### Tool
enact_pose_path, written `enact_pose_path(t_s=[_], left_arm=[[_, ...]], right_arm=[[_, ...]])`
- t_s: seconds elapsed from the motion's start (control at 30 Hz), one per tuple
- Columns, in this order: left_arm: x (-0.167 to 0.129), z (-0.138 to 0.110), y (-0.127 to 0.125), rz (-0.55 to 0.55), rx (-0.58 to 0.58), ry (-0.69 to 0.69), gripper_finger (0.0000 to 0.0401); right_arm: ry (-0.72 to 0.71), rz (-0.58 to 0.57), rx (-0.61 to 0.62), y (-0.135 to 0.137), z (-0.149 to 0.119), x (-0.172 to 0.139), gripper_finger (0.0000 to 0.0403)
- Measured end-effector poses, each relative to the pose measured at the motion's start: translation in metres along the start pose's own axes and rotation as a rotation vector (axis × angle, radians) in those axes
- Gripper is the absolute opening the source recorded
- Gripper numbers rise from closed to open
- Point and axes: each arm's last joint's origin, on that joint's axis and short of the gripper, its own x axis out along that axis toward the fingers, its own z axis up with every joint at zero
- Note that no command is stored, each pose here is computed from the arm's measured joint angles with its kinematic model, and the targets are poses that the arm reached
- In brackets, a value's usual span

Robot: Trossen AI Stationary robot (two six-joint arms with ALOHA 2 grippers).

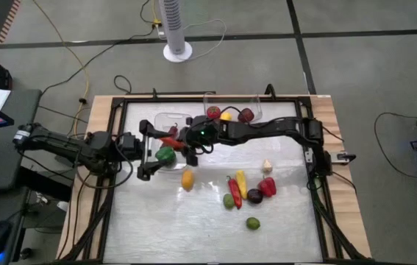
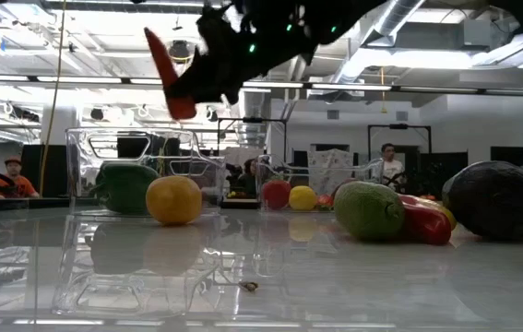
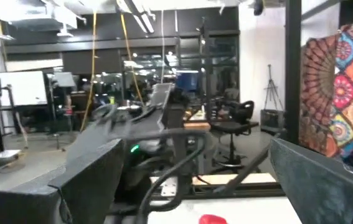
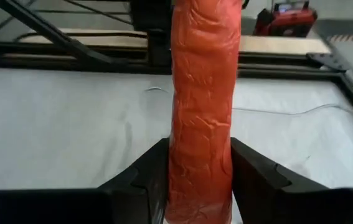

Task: Sort produce into baskets
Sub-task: Put the orange carrot into the left transparent bin, then put the white garlic into the left transparent bin

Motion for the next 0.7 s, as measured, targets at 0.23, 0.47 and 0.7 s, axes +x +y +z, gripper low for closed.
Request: enact_pose_path(t_s=[0.23,0.47,0.7], left_arm=[[-0.006,-0.001,-0.006,0.007,-0.018,0.047,0.0387],[-0.008,-0.002,-0.009,0.034,-0.009,0.064,0.0387],[-0.008,-0.003,-0.008,0.077,-0.002,0.085,0.0387]], right_arm=[[0.073,-0.010,-0.024,-0.014,-0.022,0.026,0.0242],[0.157,-0.002,-0.034,-0.016,0.005,0.001,0.0313],[0.267,0.081,-0.050,0.025,0.019,-0.041,0.0312]])
